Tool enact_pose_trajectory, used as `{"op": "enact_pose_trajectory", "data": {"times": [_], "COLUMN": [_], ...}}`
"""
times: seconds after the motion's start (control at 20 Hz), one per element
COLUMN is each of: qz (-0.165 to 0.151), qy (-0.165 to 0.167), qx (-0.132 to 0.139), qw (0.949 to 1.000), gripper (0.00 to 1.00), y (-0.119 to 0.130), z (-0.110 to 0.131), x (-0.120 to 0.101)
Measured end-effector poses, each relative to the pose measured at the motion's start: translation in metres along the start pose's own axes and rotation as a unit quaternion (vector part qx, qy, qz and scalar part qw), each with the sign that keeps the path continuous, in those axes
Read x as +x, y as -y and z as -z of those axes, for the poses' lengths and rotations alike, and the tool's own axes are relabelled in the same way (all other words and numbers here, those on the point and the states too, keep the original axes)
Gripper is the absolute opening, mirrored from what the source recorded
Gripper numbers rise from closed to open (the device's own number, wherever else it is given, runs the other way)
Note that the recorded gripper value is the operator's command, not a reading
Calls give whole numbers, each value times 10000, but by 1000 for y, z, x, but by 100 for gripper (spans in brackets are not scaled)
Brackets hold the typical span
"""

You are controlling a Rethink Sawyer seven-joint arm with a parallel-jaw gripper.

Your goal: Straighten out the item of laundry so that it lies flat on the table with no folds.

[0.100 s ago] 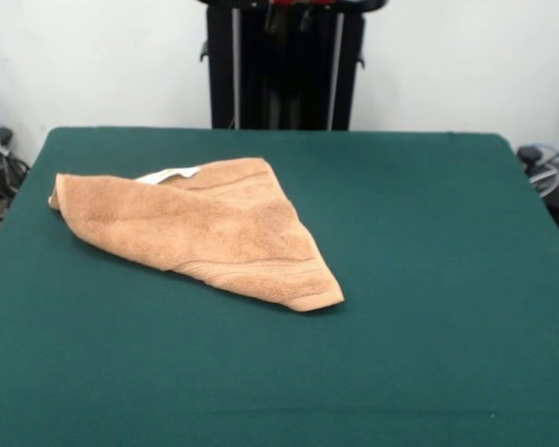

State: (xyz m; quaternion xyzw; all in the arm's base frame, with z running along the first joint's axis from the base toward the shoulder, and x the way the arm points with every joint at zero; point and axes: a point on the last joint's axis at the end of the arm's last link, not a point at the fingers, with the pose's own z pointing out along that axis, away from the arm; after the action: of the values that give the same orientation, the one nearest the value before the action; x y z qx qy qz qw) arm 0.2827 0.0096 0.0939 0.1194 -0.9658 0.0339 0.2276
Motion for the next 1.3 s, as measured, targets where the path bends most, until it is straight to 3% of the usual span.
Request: {"op": "enact_pose_trajectory", "data": {"times": [0.6,0.85,1.3], "qz": [-262,-426,-468], "qy": [346,841,1803], "qx": [-7,68,383], "qw": [9991,9955,9817], "gripper": [100,100,100], "y": [24,42,62], "z": [7,8,18], "x": [-11,-25,-56]}}
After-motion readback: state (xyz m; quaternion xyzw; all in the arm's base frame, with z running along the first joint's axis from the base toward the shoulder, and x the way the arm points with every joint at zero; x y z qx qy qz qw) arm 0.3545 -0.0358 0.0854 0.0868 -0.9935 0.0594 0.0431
